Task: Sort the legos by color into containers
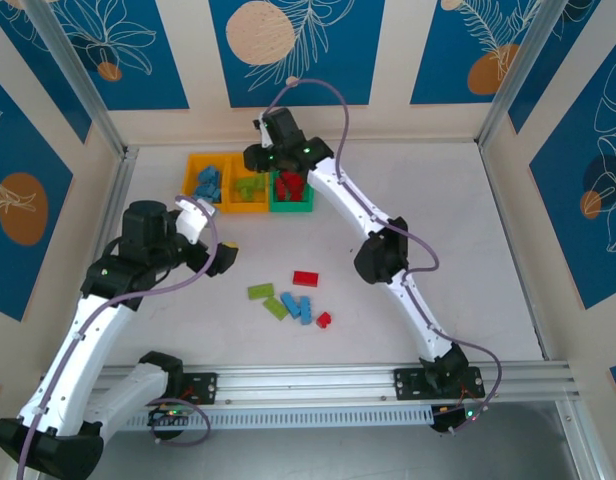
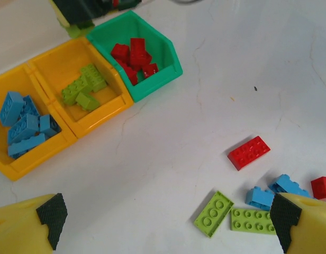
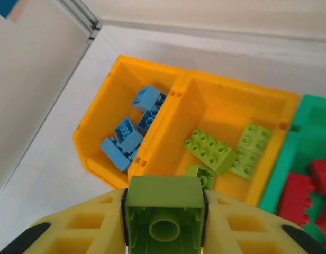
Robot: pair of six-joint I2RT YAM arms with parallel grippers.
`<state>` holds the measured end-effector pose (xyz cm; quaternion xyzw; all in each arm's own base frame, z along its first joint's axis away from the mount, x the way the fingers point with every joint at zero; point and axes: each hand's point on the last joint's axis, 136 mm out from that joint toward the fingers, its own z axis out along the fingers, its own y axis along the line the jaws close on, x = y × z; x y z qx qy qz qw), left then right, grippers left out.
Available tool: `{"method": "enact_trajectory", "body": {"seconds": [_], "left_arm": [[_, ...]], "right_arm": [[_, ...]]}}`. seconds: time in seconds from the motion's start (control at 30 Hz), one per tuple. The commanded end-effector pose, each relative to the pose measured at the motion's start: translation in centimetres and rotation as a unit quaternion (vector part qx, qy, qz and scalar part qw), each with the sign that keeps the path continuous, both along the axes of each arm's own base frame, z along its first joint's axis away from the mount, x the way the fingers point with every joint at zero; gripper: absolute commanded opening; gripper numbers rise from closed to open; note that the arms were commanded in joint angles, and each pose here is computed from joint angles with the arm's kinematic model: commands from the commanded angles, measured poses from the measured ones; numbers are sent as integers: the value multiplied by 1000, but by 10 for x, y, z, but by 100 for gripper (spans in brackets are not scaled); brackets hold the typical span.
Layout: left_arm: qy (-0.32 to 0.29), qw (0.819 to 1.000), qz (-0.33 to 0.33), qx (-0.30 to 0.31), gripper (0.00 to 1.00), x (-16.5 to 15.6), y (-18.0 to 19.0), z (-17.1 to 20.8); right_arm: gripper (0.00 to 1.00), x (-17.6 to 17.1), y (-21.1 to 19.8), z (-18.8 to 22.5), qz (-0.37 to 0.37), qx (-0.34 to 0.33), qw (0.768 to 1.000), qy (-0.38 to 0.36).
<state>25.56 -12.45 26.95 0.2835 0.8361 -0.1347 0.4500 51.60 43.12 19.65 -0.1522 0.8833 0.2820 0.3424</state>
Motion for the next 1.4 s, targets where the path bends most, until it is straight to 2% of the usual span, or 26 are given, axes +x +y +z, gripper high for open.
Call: {"method": "enact_trajectory", "body": {"seconds": [0.0,0.1,0.17,0.23,0.43,0.57,0.67,0.8,0.9,1.03,1.1,1.23,1.37], "left_arm": [[14,999,19,-23,100,3,0,-4],[33,999,15,-28,100,1,-4,-14],[41,999,22,-28,100,3,-3,-21],[46,998,28,-26,100,5,-2,-26],[83,996,27,-17,100,4,-3,-45],[117,993,6,-16,100,-4,-8,-59],[124,992,-18,-14,100,-6,-15,-66],[138,989,-56,-5,100,-2,-34,-76],[168,983,-73,-2,100,5,-54,-86],[231,971,-64,2,100,18,-88,-109],[270,961,-49,20,100,22,-103,-124],[309,949,-51,43,100,25,-127,-151],[279,959,-39,38,100,32,-123,-150]], "right_arm": [[36,-2,11,-10,32,24,999,15],[44,-11,21,-11,73,29,997,11],[58,-18,26,-9,87,22,996,5],[65,-23,25,-6,83,20,996,13],[66,-40,6,25,65,22,997,41],[67,-61,-27,45,33,11,996,86],[67,-87,-59,45,18,1,990,137],[69,-125,-109,24,-17,-35,987,159],[71,-155,-155,-2,-75,-58,975,200],[72,-192,-212,-43,-190,-47,932,304],[74,-206,-225,-58,-219,-28,913,342],[86,-227,-211,-75,-164,-39,917,362],[95,-254,-186,-99,-89,-107,910,391]]}}
